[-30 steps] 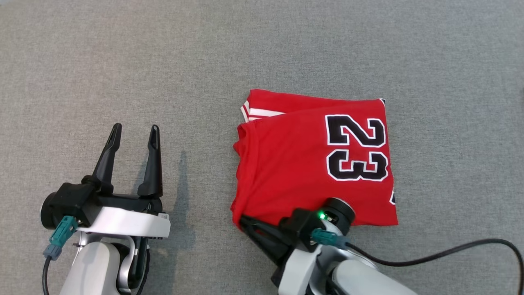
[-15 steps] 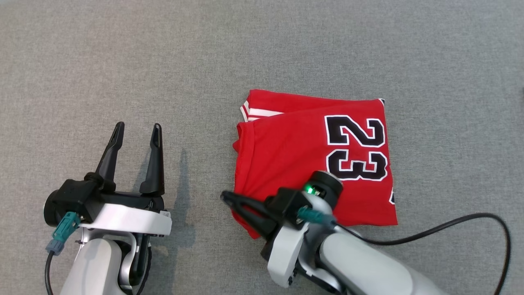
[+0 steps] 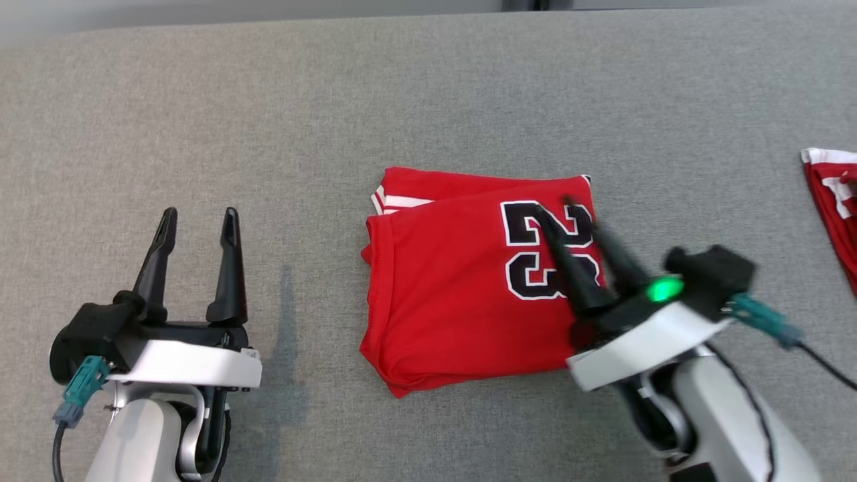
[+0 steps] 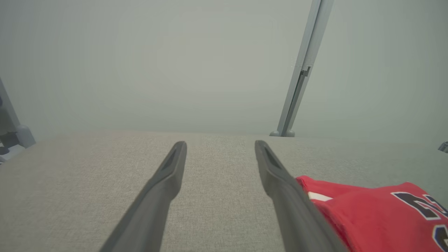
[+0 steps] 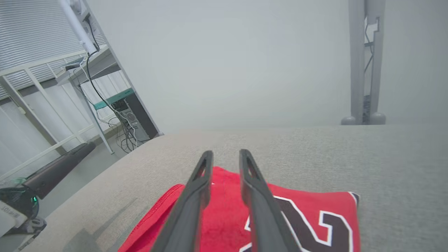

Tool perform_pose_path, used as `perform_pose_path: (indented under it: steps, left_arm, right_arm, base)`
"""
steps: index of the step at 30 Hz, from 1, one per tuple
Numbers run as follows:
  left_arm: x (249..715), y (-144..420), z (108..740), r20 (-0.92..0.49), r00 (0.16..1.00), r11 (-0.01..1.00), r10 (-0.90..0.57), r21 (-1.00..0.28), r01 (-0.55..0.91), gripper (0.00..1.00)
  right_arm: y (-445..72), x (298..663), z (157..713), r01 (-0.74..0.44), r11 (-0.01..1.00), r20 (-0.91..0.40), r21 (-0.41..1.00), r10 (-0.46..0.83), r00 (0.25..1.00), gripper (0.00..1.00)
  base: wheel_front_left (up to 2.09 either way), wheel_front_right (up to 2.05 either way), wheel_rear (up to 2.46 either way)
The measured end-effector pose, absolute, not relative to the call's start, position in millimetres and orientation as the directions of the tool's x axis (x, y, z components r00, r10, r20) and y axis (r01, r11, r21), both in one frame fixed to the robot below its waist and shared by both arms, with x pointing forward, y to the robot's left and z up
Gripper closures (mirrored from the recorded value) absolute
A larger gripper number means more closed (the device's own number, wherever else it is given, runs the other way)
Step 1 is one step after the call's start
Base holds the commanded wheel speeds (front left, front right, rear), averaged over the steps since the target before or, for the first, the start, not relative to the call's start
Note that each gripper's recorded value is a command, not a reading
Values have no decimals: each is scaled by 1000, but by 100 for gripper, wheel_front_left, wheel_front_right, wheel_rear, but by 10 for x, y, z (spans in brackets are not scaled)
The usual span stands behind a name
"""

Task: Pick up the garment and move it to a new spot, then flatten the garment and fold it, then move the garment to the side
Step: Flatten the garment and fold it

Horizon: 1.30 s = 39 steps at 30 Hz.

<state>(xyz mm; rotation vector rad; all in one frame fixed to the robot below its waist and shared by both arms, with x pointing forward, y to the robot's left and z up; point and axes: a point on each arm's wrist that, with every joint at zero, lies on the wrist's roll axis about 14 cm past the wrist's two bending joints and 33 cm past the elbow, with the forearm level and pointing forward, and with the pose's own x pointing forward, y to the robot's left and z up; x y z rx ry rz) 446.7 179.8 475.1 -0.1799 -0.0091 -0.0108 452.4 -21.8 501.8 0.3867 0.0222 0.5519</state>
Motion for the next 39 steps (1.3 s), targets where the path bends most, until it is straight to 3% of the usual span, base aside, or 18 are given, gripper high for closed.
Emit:
perform_pose_path:
  steps: [6,15,39]
  left_arm:
    - [4423,1819,4936,55,998,983,7,-183,3,0]
    - [4227,1771,5176,104,995,983,-8,-180,26,0]
    - [3674,1901,5246,74,997,993,-12,-113,20,0]
  right_arm:
    - [-960,4605,5230,-338,892,129,300,313,941,0]
    - [-1605,4414,5380,-170,965,127,200,147,981,0]
    - [-1795,3755,5385,-100,982,60,161,92,994,0]
  base:
    - [0,0,0]
    - [0,0,0]
    - [0,0,0]
